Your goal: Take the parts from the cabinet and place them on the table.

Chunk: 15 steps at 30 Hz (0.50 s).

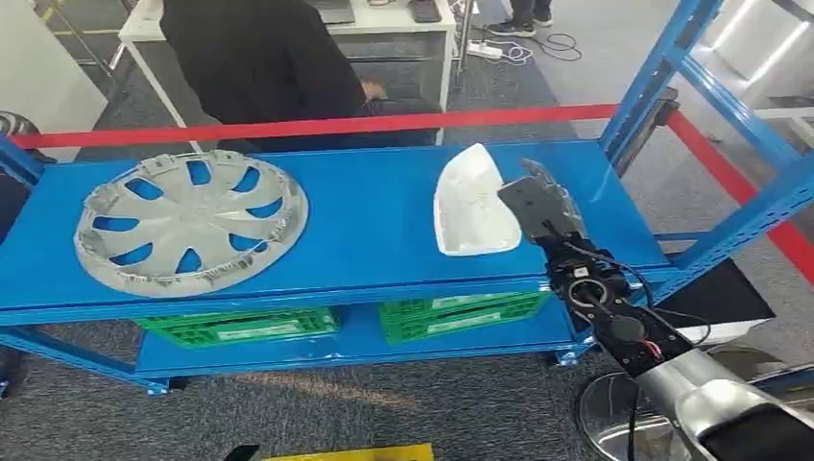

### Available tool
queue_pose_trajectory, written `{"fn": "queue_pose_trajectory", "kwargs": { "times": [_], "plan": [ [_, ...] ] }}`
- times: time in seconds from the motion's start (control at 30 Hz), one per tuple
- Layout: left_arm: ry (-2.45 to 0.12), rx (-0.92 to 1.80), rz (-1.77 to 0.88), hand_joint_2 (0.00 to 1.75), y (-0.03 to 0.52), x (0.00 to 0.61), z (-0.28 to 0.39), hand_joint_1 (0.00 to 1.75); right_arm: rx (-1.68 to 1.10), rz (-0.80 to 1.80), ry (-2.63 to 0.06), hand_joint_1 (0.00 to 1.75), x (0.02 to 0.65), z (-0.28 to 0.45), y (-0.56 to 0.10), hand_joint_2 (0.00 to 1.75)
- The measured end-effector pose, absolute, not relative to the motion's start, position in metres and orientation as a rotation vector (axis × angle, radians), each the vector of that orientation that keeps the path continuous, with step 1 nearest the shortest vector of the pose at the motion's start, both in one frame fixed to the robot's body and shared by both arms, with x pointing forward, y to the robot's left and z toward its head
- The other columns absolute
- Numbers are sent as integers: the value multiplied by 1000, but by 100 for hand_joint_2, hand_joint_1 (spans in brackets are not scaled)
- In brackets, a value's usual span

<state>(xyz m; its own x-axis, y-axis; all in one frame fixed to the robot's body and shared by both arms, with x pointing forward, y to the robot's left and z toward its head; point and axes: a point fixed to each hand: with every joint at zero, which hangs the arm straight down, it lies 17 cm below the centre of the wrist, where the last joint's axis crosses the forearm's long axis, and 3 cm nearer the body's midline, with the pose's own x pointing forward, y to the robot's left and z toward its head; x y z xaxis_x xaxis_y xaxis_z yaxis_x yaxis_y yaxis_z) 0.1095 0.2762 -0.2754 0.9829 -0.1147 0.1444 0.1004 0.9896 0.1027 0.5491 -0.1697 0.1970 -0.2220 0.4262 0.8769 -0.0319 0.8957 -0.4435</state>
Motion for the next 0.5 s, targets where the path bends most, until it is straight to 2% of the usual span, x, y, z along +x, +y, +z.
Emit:
{"fn": "queue_pose_trajectory", "kwargs": {
  "times": [0.23, 0.27, 0.5],
  "plan": [
    [-149, 91, -111, 0, 275, 109, -275, 0, -311, 518, -1689, 0, 545, 179, -161, 0],
    [-149, 90, -113, 0, 274, 109, -275, 0, -322, 547, -1673, 0, 546, 176, -159, 175],
    [-147, 84, -131, 0, 272, 113, -274, 0, -507, 789, -1586, 0, 549, 154, -135, 175]
  ]
}}
